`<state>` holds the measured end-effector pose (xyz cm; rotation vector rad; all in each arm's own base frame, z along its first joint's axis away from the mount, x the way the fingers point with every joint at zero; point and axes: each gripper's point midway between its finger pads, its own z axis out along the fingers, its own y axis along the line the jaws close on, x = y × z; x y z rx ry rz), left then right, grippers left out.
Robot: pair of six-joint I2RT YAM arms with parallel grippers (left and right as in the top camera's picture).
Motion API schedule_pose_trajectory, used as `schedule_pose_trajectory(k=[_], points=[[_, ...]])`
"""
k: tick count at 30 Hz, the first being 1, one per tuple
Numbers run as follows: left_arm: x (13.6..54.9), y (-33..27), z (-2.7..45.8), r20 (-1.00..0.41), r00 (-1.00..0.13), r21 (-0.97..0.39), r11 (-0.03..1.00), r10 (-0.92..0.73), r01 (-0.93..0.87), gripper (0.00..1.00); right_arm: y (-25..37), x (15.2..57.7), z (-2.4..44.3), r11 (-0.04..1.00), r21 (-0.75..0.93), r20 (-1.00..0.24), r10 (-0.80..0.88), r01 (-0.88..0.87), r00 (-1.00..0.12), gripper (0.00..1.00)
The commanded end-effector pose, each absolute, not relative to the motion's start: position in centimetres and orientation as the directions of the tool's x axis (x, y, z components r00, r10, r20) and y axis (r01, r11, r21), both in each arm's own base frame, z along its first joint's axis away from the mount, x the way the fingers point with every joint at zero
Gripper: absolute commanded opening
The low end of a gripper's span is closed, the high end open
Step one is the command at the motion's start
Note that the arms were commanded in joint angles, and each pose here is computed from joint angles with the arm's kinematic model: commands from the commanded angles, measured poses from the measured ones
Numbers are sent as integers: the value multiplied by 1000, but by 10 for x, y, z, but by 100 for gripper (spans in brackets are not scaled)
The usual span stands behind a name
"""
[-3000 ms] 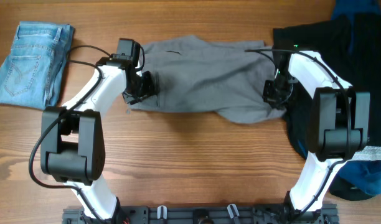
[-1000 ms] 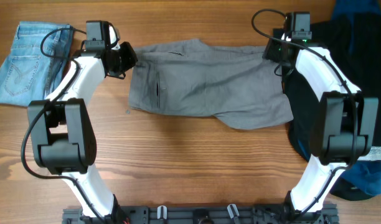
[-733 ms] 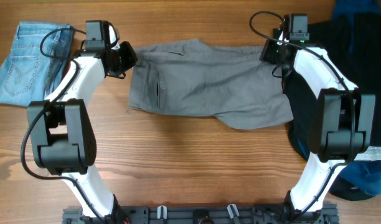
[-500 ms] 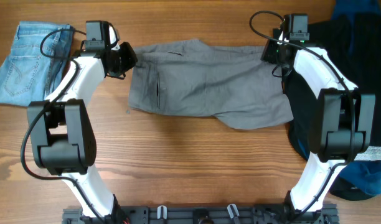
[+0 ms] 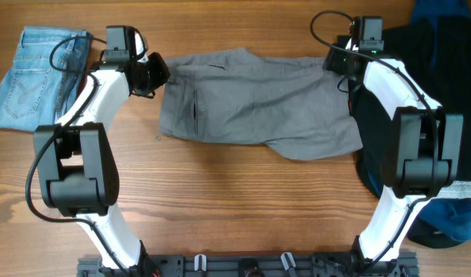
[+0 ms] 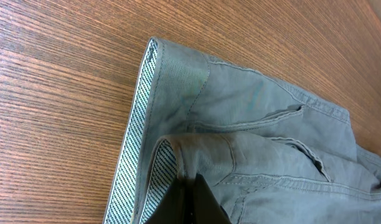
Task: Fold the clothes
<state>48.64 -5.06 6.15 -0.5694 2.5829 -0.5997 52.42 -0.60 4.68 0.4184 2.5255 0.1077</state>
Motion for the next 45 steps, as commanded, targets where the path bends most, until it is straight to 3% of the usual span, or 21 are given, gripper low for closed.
schedule_pose_trajectory(k=[1, 5, 6, 8, 10, 17, 24, 33, 35, 37, 38, 39, 40, 41, 42, 45], points=[[491, -48, 83, -337, -808, -508, 816, -484, -276, 4, -16, 529, 37, 945, 136, -544, 323, 298, -775, 66], [488, -48, 81, -325, -813, -504, 816, -483, -283, 4, -17, 524, 17, 944, 121, -509, 324, 307, -798, 63], [488, -48, 81, -325, -813, -504, 816, -483, -283, 4, -16, 524, 16, 945, 124, -505, 323, 304, -800, 52], [489, -48, 82, -331, -810, -506, 816, -484, -280, 4, -15, 524, 18, 945, 126, -506, 323, 301, -800, 17], [490, -48, 83, -336, -808, -507, 816, -484, -277, 4, -15, 523, 23, 946, 126, -509, 321, 300, -799, 4], [492, -35, 127, -409, -762, -530, 811, -502, -250, 4, -18, 513, 105, 956, 119, -592, 285, 268, -754, 4], [491, -21, 193, -540, -665, -537, 820, -515, -199, 4, -14, 510, 221, 954, 205, -762, 296, 218, -576, 4], [507, -6, 160, -551, -649, -478, 836, -525, -270, 5, -3, 532, 197, 954, 240, -756, 301, 181, -581, 4], [512, -6, 153, -549, -651, -478, 836, -525, -270, 11, 1, 539, 187, 953, 255, -752, 303, 165, -585, 4], [514, -6, 142, -539, -658, -475, 835, -525, -277, 17, 3, 542, 172, 948, 264, -733, 316, 175, -603, 7], [514, -6, 136, -529, -666, -472, 835, -525, -283, 27, 3, 541, 164, 948, 261, -718, 316, 181, -620, 9], [513, -6, 131, -518, -675, -469, 834, -525, -289, 45, 4, 539, 156, 948, 258, -701, 316, 185, -639, 18], [511, -7, 125, -503, -686, -466, 834, -526, -297, 54, 5, 535, 150, 948, 259, -683, 316, 187, -659, 33], [509, -7, 121, -491, -694, -461, 833, -526, -305, 65, 5, 531, 145, 948, 253, -668, 316, 193, -674, 55], [503, -7, 115, -470, -710, -451, 834, -524, -317, 73, 5, 525, 139, 948, 245, -644, 314, 201, -698, 65], [489, -6, 103, -420, -749, -421, 841, -513, -340, 75, 4, 508, 128, 949, 227, -582, 314, 221, -750, 72]])
